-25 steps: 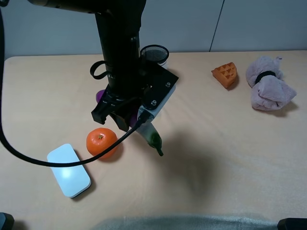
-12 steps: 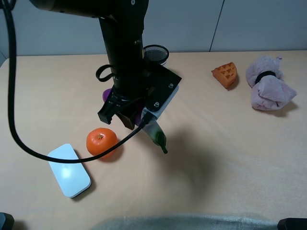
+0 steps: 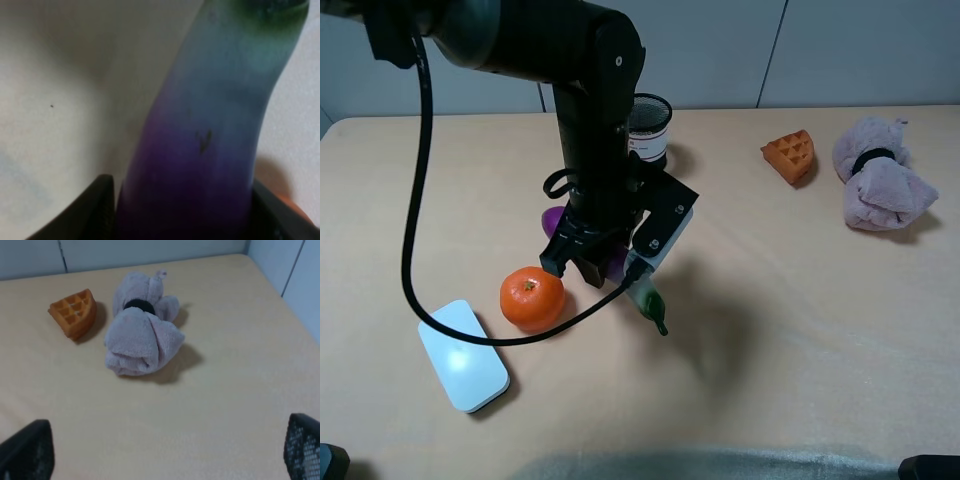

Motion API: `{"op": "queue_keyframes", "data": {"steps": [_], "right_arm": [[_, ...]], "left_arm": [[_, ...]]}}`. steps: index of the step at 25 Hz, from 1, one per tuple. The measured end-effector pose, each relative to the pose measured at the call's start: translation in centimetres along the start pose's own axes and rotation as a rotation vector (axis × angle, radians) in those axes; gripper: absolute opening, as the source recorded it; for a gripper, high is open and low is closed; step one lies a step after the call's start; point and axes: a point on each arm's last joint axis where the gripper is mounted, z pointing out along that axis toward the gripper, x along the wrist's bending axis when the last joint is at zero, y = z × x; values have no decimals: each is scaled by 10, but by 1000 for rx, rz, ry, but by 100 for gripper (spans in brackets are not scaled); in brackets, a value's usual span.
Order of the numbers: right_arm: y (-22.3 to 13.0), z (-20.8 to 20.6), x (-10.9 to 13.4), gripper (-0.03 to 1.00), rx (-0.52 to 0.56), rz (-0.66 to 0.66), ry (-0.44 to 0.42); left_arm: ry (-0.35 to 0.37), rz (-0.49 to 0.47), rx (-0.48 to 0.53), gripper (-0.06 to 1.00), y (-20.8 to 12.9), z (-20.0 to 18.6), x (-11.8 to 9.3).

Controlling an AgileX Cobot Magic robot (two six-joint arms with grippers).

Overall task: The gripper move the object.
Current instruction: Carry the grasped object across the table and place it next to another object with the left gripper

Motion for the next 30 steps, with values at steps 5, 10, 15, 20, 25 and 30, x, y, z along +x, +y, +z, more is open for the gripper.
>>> {"op": "queue_keyframes", "data": {"steps": [5, 10, 15, 20, 25, 30], "right_arm": [[0, 0, 0, 69, 0, 0, 0], [0, 0, 0, 69, 1, 0, 0], [0, 0, 0, 69, 1, 0, 0], [0, 0, 0, 69, 1, 0, 0], [0, 0, 0, 69, 1, 0, 0], [0, 0, 0, 69, 1, 0, 0]], "left_arm": [[-26, -13, 10, 51, -1, 13, 1], [-36, -26, 14, 51, -1, 21, 1], [-31, -27, 13, 51, -1, 22, 2], [-19, -28, 9, 52, -1, 23, 3], [6, -28, 2, 60, 0, 23, 6], [11, -26, 3, 61, 0, 23, 6]]}}
